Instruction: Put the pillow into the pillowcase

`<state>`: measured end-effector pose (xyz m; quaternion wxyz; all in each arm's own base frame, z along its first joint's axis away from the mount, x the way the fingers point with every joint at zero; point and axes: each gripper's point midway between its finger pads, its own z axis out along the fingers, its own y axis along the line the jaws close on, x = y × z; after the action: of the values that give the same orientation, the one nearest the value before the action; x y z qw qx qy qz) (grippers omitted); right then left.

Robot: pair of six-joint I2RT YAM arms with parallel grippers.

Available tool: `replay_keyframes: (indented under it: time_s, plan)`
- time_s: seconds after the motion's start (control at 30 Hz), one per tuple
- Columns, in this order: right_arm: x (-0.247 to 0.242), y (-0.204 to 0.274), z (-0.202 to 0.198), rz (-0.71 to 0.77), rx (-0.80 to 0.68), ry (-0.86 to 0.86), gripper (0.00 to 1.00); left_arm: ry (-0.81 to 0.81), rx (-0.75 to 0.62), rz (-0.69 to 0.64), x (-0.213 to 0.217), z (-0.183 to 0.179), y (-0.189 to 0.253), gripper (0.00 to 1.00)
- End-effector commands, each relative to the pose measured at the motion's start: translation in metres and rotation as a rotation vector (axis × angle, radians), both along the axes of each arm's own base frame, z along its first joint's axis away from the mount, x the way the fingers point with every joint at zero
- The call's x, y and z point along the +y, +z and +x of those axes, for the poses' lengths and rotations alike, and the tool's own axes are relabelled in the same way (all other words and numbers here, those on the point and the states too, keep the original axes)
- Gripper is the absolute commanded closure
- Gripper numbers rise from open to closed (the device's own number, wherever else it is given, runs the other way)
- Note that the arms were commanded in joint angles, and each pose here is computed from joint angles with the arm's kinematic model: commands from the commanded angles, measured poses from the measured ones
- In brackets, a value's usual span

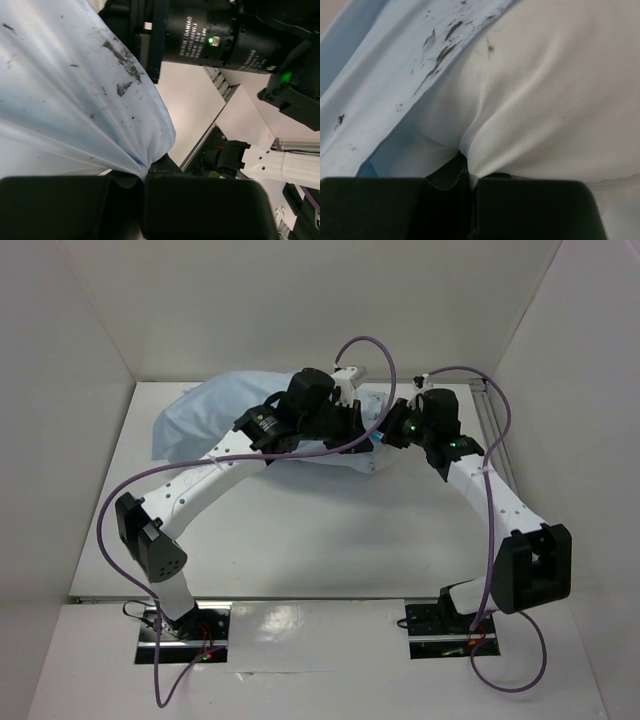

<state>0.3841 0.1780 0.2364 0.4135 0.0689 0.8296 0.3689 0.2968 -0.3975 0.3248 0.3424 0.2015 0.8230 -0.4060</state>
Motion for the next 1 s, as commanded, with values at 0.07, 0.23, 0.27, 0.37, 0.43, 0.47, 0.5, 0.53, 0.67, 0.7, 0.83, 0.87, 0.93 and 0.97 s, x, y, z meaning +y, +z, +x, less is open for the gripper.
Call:
replay_keyframes:
  time_s: [0.07,0.23,0.27,0.37,0.43,0.47,0.5,0.53,0.67,0.7,0.83,0.87,0.93,0.97]
  plan:
    - [0.029,0.003,0.009,0.012,-0.003,0.065,1.0,-0.23,-0.228,-0.403,-0.008,-0.064,0.166,1.0]
    - [0.028,0.026,-0.029,-0.051,-0.041,0.102,1.0,-0.233,-0.286,-0.475,0.008,-0.08,0.21,1.0]
    - [0.024,0.021,-0.039,-0.063,-0.026,0.106,1.0,-0.246,-0.299,-0.491,0.013,-0.091,0.222,1.0]
    - [0.012,0.029,-0.083,-0.098,-0.025,0.132,1.0,-0.269,-0.354,-0.516,0.021,-0.12,0.253,1.0]
    - [0.0,0.03,-0.104,-0.124,-0.011,0.119,1.0,-0.231,-0.389,-0.528,0.03,-0.124,0.267,1.0]
    - [-0.009,0.033,-0.123,-0.137,0.006,0.105,1.0,-0.21,-0.391,-0.539,0.035,-0.124,0.272,1.0]
    - [-0.014,0.037,-0.131,-0.147,0.012,0.092,1.0,-0.187,-0.4,-0.545,0.037,-0.122,0.276,1.0]
    - [-0.019,0.034,-0.138,-0.159,0.03,0.082,1.0,-0.153,-0.414,-0.537,0.04,-0.113,0.277,1.0]
    - [-0.029,0.023,-0.162,-0.172,0.12,0.064,1.0,-0.012,-0.35,-0.452,0.034,-0.016,0.236,1.0]
    - [-0.029,0.013,-0.163,-0.179,0.143,0.065,1.0,-0.008,-0.303,-0.431,0.029,0.003,0.219,1.0]
    - [-0.033,-0.023,-0.151,-0.216,0.205,0.026,1.0,-0.017,-0.128,-0.341,-0.006,0.079,0.129,1.0]
    - [-0.032,-0.03,-0.145,-0.217,0.21,0.013,1.0,0.011,-0.1,-0.315,-0.007,0.096,0.11,1.0]
    - [-0.029,-0.052,-0.124,-0.217,0.223,-0.008,1.0,0.039,-0.05,-0.254,-0.013,0.122,0.064,1.0]
    - [-0.03,-0.065,-0.103,-0.214,0.232,-0.043,1.0,0.059,-0.037,-0.215,-0.008,0.131,0.047,0.97]
